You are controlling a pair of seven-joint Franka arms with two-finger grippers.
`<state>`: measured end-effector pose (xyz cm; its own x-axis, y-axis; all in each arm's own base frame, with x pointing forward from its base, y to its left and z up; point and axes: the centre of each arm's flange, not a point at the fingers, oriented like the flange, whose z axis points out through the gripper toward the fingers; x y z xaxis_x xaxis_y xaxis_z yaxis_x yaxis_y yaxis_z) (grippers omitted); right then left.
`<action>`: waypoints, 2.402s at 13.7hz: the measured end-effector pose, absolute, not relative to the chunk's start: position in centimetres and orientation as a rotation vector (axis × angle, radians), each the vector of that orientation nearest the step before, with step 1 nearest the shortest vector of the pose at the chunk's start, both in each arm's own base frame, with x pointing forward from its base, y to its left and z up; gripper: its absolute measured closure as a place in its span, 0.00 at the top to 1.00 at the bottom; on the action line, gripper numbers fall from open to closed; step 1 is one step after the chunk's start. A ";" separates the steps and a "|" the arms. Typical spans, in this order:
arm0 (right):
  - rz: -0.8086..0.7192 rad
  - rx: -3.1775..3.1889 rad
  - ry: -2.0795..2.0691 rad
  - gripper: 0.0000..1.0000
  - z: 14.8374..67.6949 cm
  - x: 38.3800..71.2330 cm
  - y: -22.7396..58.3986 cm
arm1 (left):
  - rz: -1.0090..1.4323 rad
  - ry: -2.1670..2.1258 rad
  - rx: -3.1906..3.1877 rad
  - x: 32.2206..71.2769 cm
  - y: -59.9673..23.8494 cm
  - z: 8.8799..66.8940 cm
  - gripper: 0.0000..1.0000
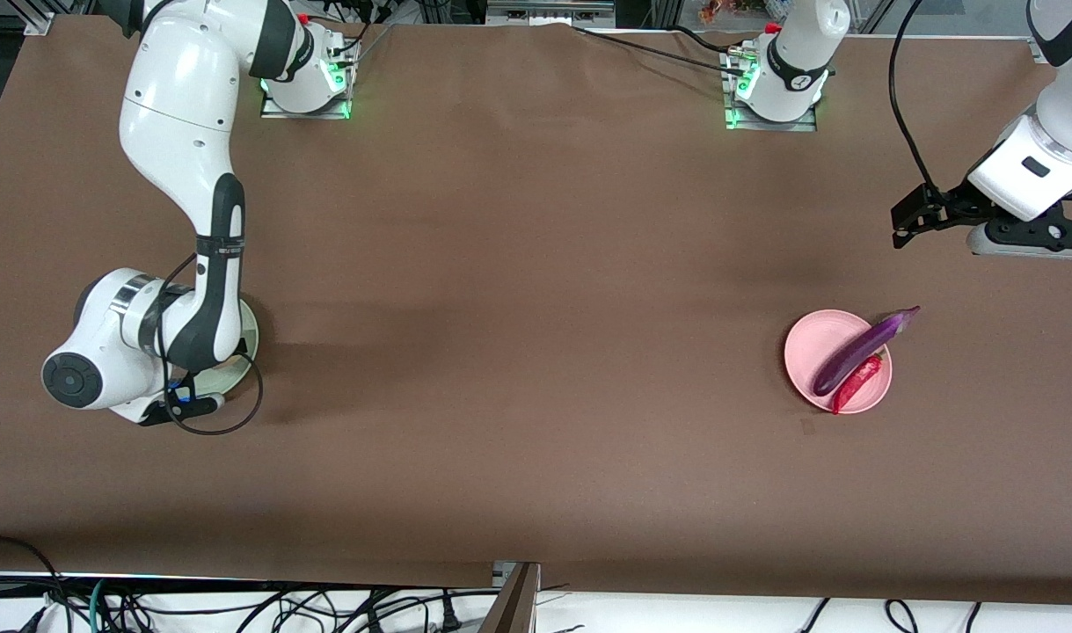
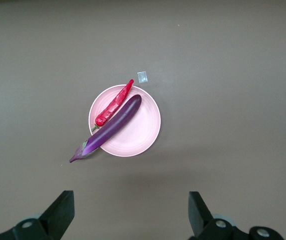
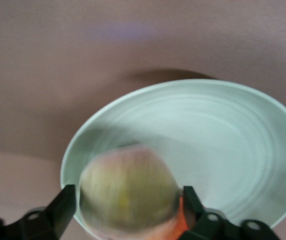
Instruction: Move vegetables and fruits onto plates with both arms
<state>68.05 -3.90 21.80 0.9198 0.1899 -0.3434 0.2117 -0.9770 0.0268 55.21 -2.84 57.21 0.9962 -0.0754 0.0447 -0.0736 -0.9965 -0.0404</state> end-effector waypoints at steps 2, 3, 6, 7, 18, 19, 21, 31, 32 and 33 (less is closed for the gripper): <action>-0.510 3.029 0.301 1.00 23.0 68.2 -4.6 | -0.072 0.116 -3.100 55.2 -2.8 57.2 1.00; -0.506 3.040 0.300 1.00 24.1 68.4 -4.6 | -0.072 0.116 -3.100 55.2 -2.8 57.2 1.00; -0.521 3.073 0.325 1.00 27.8 68.8 -3.4 | -0.072 0.116 -3.100 55.2 -2.8 57.2 1.00; -0.525 3.088 0.325 1.00 28.8 68.9 -2.8 | -0.072 0.116 -3.100 55.2 -2.8 57.2 1.00; -0.422 3.071 -0.092 1.00 43.6 65.8 5.2 | -0.072 0.116 -3.100 55.2 -2.8 57.2 1.00; -0.395 3.091 -0.097 1.00 46.2 64.5 5.1 | -0.073 0.116 -3.100 55.2 -2.8 57.2 1.00; -0.342 3.135 -0.095 1.00 51.3 61.5 4.6 | -0.073 0.116 -3.100 55.2 -2.8 57.3 1.00; -0.126 3.118 -0.121 1.00 64.3 52.0 0.8 | -0.074 0.116 -3.100 55.2 -2.8 57.3 1.00; -0.155 3.115 -0.117 1.00 63.9 51.9 1.1 | -0.074 0.116 -3.100 55.2 -2.8 57.3 1.00; -0.182 3.110 -0.124 1.00 63.5 51.8 1.5 | -0.074 0.116 -3.100 55.2 -2.8 57.3 1.00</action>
